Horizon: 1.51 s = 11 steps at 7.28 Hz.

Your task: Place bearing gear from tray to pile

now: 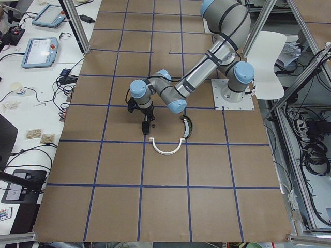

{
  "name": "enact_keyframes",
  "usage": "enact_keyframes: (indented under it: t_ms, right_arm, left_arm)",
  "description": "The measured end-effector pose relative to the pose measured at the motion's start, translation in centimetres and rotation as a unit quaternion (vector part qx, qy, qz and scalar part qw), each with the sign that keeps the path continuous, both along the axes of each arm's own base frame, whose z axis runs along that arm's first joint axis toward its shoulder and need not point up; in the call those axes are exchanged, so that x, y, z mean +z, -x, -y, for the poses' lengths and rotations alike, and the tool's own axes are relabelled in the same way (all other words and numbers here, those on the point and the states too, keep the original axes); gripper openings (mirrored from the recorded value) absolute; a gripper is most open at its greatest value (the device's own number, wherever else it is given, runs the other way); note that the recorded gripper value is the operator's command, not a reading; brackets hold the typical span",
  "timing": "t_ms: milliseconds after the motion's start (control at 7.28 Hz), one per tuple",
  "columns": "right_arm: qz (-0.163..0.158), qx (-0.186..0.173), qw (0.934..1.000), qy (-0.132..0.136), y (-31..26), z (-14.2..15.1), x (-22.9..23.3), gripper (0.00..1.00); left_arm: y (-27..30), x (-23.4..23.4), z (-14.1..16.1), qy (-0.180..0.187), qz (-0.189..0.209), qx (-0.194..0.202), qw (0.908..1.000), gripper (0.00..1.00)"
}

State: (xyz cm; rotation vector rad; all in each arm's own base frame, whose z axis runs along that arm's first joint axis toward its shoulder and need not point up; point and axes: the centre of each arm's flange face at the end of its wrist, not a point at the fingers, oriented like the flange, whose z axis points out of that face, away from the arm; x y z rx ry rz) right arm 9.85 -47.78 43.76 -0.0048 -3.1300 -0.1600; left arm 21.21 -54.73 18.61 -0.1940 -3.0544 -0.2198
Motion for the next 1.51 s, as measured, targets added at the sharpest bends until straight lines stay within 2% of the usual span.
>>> enact_keyframes:
  t_ms: [412, 962, 1099, 1236, 1374, 1511]
  right_arm:
    - [0.001, -0.001, 1.0000, -0.004, 0.0, 0.2, -0.5, 1.00]
    - [-0.001, 0.000, 0.9997, 0.026, 0.0, 0.6, 0.2, 1.00]
    - [-0.002, 0.000, 0.9997, 0.026, 0.0, 0.7, 0.0, 1.00]
    - [-0.002, 0.000, 0.9997, 0.023, 0.1, 0.8, -0.3, 1.00]
    - [-0.002, -0.001, 0.9998, 0.020, 0.1, 0.8, -0.6, 1.00]
    - [-0.002, -0.001, 0.9999, 0.016, 0.1, 0.7, -1.0, 1.00]
  left_arm:
    - [0.4, 1.5, 0.1, 0.005, 0.007, 0.003, 1.0000, 0.84]
    - [1.9, 3.2, -0.3, 0.001, 0.001, 0.015, 0.9999, 0.84]
    - [1.7, 2.6, -0.4, -0.004, -0.001, 0.015, 0.9999, 0.95]
    - [1.6, 1.7, -0.6, -0.013, -0.004, 0.021, 0.9997, 1.00]
    - [1.7, 0.7, -1.1, -0.023, -0.006, 0.034, 0.9991, 0.93]
    - [1.9, 0.0, -1.4, -0.031, -0.006, 0.051, 0.9982, 0.62]
